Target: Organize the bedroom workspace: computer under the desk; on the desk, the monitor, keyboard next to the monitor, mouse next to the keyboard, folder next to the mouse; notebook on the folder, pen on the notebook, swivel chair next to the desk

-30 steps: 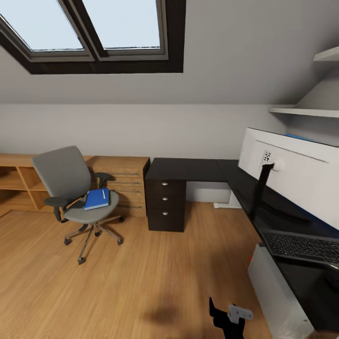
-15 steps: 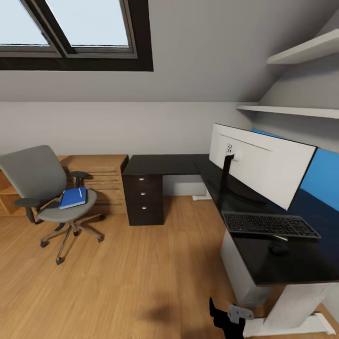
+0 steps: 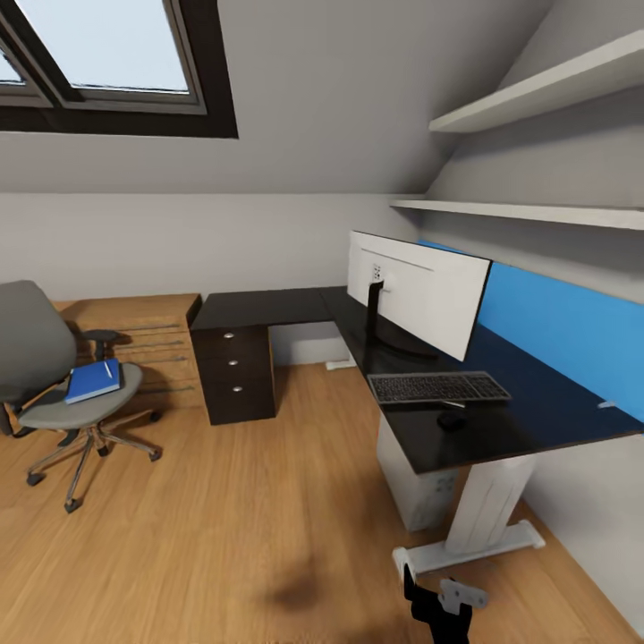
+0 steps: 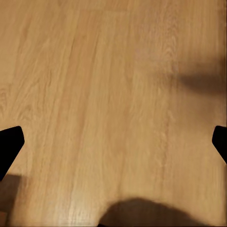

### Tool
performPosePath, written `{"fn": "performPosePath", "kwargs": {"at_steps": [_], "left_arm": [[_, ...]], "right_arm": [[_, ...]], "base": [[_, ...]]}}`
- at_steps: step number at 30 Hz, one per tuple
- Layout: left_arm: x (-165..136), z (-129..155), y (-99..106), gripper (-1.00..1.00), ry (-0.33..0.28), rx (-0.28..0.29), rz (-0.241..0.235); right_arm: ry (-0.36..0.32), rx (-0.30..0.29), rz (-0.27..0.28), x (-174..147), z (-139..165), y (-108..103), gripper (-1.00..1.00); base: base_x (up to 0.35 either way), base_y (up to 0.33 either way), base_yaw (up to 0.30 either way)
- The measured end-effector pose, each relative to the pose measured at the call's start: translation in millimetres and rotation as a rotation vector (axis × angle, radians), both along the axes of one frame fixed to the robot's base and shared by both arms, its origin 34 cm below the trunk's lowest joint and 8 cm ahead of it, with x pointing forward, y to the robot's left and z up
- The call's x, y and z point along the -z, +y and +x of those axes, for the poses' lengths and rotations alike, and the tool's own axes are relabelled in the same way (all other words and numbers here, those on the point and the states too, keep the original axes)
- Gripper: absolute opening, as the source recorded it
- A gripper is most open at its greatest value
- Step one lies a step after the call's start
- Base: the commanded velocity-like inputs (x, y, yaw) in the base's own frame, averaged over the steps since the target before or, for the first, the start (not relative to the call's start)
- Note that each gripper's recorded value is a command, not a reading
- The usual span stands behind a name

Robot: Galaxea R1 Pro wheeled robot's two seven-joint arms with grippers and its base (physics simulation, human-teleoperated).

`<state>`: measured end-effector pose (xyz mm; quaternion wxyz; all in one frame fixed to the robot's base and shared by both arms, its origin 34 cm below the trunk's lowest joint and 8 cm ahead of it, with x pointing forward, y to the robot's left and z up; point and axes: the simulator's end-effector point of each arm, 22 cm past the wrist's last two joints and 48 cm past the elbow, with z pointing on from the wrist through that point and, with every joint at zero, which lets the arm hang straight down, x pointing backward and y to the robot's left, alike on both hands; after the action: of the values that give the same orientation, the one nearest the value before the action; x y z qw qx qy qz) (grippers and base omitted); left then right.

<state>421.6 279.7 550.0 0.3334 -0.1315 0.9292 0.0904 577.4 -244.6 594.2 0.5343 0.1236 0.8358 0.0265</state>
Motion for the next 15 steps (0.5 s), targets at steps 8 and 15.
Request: {"fn": "performPosePath", "kwargs": {"at_steps": [8, 15], "left_arm": [[-5, 2, 0, 1.0, -0.008, 0.002, 0.002], [-17, 2, 0, 1.0, -0.01, 0.002, 0.002]], "right_arm": [[0.0, 0.008, -0.002, -4, 0, -3, 1.0], [0.003, 0.01, -0.003, -15, 0, -4, 1.0]], "base": [[-0.064, 0.0, -0.142], [-0.003, 0.0, -0.008]]}}
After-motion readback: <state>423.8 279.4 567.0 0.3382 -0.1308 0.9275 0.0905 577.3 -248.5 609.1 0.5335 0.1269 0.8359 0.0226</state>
